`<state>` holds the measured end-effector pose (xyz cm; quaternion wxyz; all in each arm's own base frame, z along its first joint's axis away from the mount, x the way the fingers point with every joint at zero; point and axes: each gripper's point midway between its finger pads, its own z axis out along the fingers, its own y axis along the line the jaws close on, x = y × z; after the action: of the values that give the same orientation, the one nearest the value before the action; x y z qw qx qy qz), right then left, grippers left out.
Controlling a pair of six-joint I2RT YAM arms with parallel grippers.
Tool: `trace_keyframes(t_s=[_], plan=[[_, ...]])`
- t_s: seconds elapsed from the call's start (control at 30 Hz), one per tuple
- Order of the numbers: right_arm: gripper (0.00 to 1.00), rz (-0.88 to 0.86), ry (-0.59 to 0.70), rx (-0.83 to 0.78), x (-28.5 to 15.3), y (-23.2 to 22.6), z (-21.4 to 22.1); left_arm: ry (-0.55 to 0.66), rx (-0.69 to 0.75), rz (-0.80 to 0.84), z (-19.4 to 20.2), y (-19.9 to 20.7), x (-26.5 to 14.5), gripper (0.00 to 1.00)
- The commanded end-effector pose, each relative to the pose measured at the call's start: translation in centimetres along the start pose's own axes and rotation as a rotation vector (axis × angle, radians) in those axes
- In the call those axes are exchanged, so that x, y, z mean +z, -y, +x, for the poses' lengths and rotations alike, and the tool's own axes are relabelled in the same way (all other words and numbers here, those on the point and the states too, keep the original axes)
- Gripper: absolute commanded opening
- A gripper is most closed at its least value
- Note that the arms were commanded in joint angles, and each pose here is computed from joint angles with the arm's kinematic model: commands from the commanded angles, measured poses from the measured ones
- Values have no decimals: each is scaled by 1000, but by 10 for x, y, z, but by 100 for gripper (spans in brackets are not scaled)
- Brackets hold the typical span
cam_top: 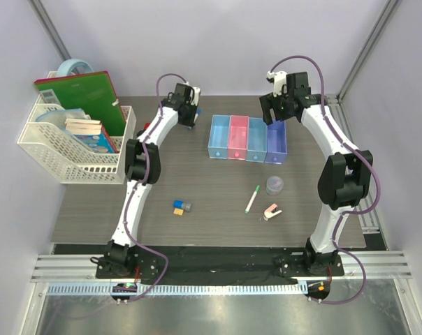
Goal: Sort the stationery into containers
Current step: Move the pen to the center of the board, then pick up the pen from the center of the board.
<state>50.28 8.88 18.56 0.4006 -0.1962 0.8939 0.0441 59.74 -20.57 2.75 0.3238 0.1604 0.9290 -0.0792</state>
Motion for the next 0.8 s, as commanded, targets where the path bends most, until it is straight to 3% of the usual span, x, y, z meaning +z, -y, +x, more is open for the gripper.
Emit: trace_keyframes(t_s=[0.0, 0.2, 0.57, 0.77], plan=[[84, 6, 99, 3, -28, 1, -35, -204, 1, 21, 66, 10, 19, 0], [84, 6, 87, 6, -27, 1, -28, -199, 0, 53, 62, 15, 3, 0], [84, 115, 56, 29, -8, 16, 1, 4, -54, 99, -14, 19, -80, 0], [84, 270, -6, 54, -1, 41, 34, 98, -67, 179, -42, 35, -123, 0]])
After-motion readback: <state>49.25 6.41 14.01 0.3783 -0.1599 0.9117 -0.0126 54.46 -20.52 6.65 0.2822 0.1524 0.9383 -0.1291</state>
